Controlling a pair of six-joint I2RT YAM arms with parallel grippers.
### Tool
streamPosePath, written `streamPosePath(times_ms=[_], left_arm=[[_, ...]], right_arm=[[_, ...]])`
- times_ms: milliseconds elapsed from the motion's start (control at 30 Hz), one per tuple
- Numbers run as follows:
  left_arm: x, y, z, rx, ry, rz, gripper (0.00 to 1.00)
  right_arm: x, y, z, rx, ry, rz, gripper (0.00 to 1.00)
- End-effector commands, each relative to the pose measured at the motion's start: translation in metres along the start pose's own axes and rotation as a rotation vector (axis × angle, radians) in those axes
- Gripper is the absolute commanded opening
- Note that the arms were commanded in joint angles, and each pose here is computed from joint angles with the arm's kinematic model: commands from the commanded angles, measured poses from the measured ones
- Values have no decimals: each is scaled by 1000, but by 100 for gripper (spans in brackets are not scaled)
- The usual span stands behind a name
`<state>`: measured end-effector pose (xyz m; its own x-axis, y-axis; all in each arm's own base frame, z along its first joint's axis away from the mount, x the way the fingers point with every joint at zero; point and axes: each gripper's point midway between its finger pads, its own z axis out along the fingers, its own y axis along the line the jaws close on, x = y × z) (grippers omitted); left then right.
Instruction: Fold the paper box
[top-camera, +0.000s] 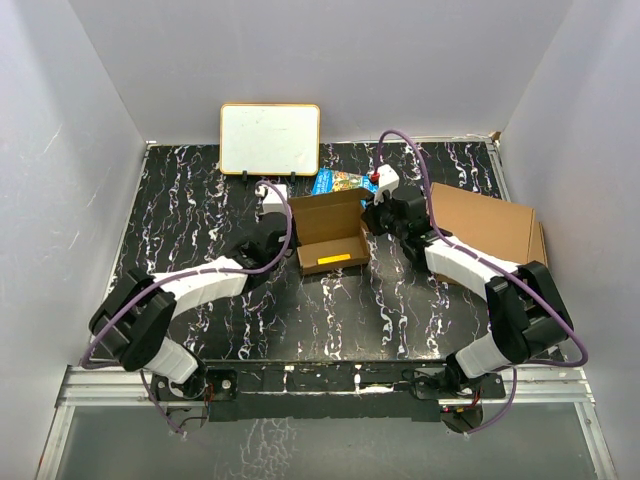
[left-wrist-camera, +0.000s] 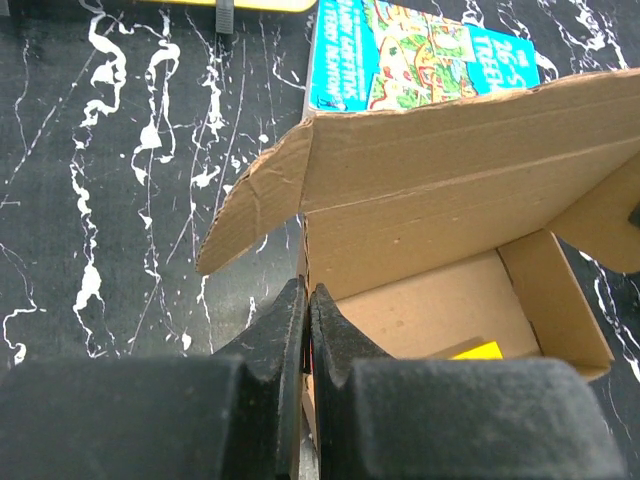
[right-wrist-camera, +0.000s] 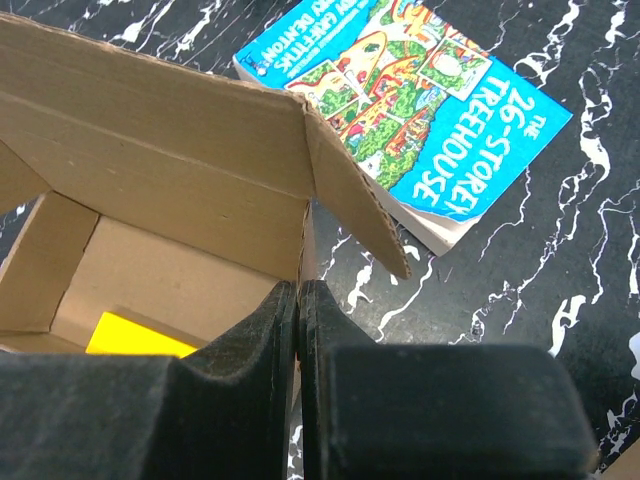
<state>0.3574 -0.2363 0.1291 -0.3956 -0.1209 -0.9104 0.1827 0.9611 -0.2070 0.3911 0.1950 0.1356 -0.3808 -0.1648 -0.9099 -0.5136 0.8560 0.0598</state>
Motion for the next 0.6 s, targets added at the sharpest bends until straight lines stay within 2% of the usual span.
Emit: streamPosePath(times_ms=[0, 200, 567], left_arm=[[-35, -34, 3, 50, -102, -64, 0], [-18, -42, 2, 57, -101, -63, 0], [1, -35, -13, 16, -100, -74, 0]], right_arm=[[-46, 21, 1, -30, -190, 34, 8], [-33, 27, 0, -37, -189, 75, 8], [-10, 36, -10, -66, -145, 91, 8]])
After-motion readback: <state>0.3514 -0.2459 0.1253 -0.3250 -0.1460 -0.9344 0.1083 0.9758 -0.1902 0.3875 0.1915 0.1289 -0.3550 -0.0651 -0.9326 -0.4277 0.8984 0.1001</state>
